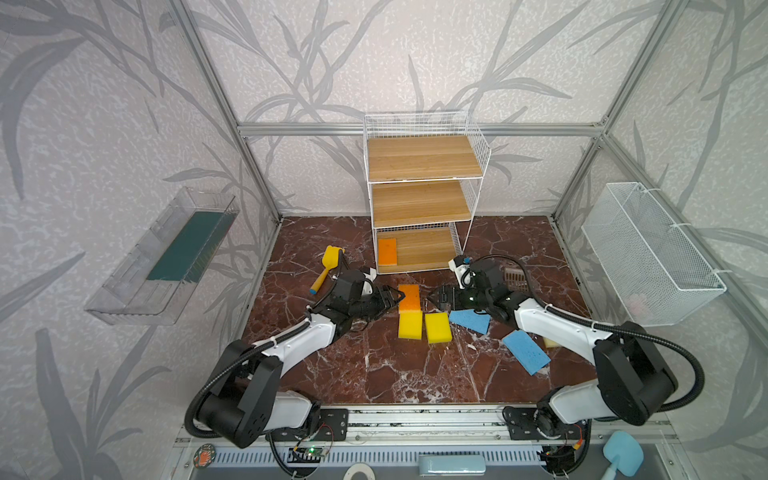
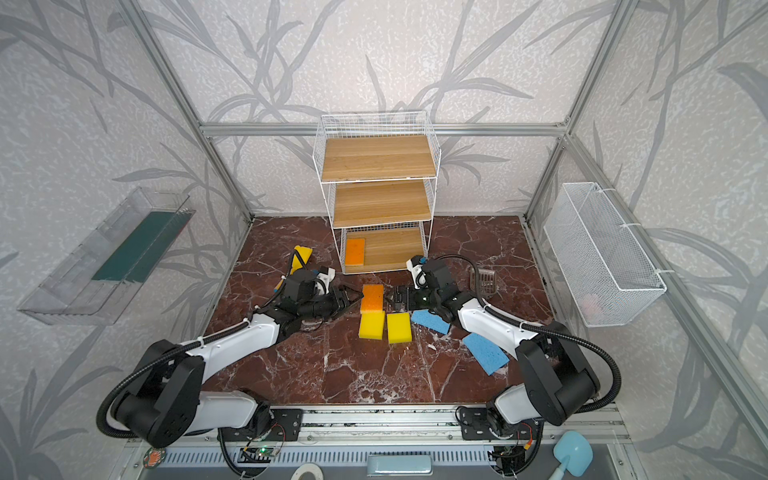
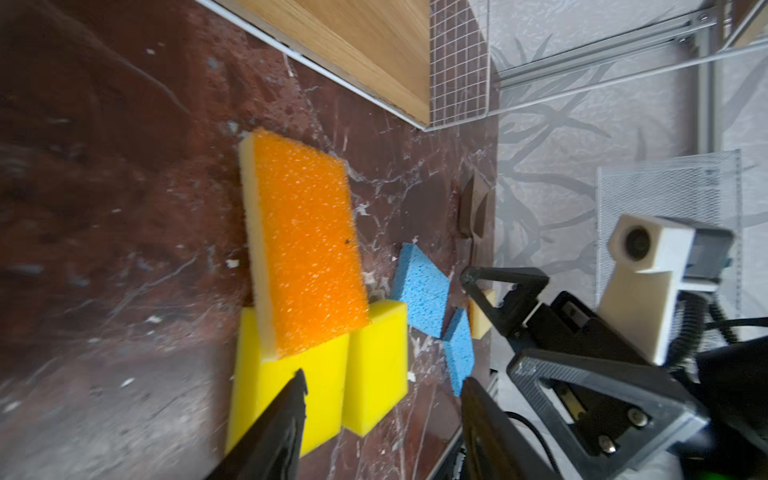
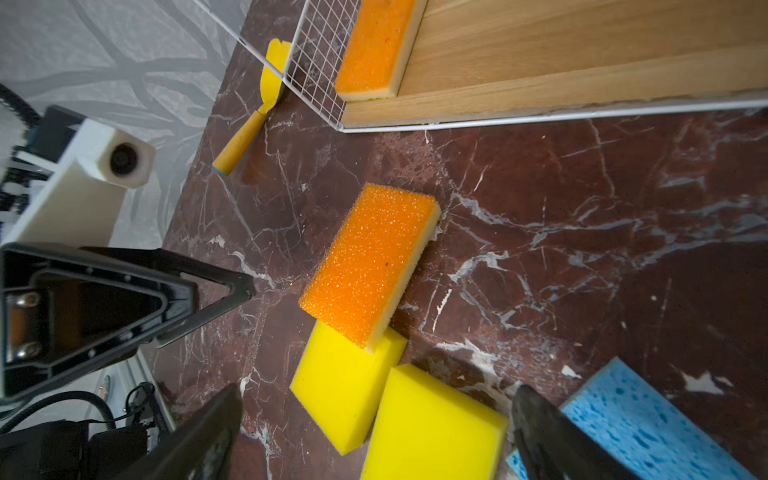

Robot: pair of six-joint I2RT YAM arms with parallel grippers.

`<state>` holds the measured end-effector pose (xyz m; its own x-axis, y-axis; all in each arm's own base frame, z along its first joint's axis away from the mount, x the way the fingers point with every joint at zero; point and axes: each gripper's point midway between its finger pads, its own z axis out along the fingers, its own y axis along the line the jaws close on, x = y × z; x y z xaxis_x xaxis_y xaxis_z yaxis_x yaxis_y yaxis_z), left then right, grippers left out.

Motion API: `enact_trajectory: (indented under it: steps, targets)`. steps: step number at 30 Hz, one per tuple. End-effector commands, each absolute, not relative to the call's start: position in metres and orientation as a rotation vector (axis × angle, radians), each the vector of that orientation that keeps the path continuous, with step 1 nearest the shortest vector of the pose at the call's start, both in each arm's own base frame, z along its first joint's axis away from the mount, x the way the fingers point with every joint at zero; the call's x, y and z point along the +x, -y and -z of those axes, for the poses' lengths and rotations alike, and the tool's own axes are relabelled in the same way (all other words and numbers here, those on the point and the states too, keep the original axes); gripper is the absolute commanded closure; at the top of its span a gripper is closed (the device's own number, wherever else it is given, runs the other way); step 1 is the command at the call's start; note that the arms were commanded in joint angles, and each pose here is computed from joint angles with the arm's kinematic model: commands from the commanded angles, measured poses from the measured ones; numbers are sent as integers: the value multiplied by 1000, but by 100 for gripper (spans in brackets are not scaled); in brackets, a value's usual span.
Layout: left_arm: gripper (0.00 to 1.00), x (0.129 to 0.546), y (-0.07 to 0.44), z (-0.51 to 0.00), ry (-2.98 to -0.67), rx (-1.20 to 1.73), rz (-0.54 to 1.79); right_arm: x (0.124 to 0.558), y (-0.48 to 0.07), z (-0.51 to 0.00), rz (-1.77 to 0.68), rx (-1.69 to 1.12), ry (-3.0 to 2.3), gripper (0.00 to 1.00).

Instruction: Place and organize the cleaning sponges onto the shelf

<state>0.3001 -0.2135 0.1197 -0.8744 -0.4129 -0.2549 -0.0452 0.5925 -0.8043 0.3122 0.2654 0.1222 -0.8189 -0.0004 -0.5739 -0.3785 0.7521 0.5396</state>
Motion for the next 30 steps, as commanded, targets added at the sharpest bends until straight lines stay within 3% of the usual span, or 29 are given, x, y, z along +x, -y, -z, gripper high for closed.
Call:
enact_trajectory:
  steps: [1,2,3,4,12,30]
  targets:
    - [27,287,180,-107,-2504,-381,903,312,-272,-114,-707,-344,-2430,1]
    - [22,284,170,-106,-2511,-392,836,311,-276,-112,-656,-344,-2435,1]
    - [8,282,162,-107,-2510,-401,780,311,-280,-109,-610,-333,-2438,1]
    - [1,280,156,-107,-2508,-410,744,312,-282,-107,-575,-316,-2443,1]
    - [1,257,130,-100,-2515,-420,614,316,-316,-83,-433,-274,-2511,1]
    - [1,243,116,-103,-2464,-370,571,324,-351,-53,-253,-294,-2559,1]
